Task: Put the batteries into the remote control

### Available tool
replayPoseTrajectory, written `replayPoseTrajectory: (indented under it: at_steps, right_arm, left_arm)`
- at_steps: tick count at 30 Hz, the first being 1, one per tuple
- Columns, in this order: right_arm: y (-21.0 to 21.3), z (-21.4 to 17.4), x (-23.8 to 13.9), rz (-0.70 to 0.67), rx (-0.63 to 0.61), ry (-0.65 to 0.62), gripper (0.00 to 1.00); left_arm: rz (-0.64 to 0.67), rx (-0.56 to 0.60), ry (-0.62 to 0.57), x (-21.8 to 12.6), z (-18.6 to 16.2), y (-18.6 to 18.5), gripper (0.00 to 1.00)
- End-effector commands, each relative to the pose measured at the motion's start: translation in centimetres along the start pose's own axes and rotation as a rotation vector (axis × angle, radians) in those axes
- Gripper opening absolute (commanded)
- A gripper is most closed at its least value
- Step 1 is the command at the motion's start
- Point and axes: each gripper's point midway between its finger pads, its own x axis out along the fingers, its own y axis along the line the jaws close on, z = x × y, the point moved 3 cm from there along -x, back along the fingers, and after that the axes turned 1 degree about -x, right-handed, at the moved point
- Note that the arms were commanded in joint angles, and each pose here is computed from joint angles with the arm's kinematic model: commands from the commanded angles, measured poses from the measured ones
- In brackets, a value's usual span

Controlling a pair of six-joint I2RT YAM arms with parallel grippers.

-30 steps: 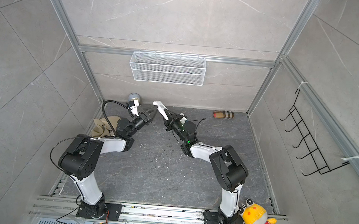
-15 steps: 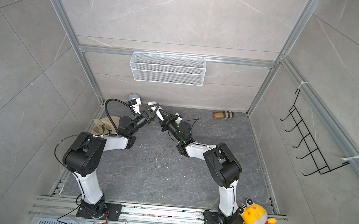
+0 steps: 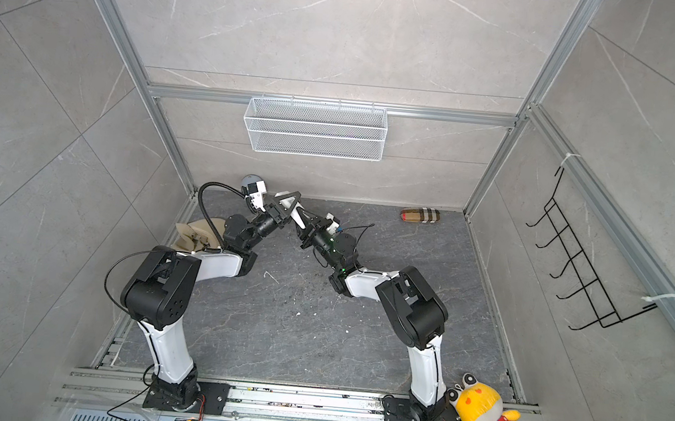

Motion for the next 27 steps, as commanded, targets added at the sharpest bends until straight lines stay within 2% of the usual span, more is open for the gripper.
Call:
replayPoseTrajectory:
  at_steps: [1,5,10,11,12,13,15,23,27]
  right_arm:
    - [2.0,-1.3,1.1,0.089,0.222,0.056,0.21]
    - [1.9,-1.5,1.4,0.087,0.223,0.063,0.21]
    - [1.5,-1.3,1.1,0.075,0.207,0.056,0.21]
    - [1.5,-1.4,1.2,0.063,0.194,0.06,0.22]
    - [1.5,-1.5,1.2,0.037,0.173,0.067,0.22]
    - [1.4,-1.5,1.2,0.009,0.143,0.068,0.21]
    - [1.3,-0.9,0.9,-0.057,0.075,0.059,0.21]
    - [1.9,0.8,-0.8,-0.299,-0.23,0.048,0.21]
    - [2.5,0.7,-1.9,-0.458,-0.436,0.071,0.21]
  left_arm:
    - [-0.09,0.075,-0.029,0.0,0.9,-3.1,0.64]
    - [-0.087,0.074,-0.025,0.0,0.8,-3.0,0.54]
    - [-0.078,0.06,-0.033,-0.3,1.0,-2.8,0.49]
    - [-0.075,0.048,-0.034,-0.4,1.1,-2.7,0.52]
    - [-0.073,0.034,-0.034,-0.5,1.2,-2.6,0.67]
    - [-0.069,0.02,-0.039,-0.7,1.4,-2.5,0.76]
    - [-0.051,0.001,-0.067,-1.4,2.0,-2.3,0.81]
    - [-0.003,-0.087,-0.117,-4.0,3.6,-1.5,0.92]
    - [0.063,-0.104,-0.115,-5.6,3.4,0.4,0.92]
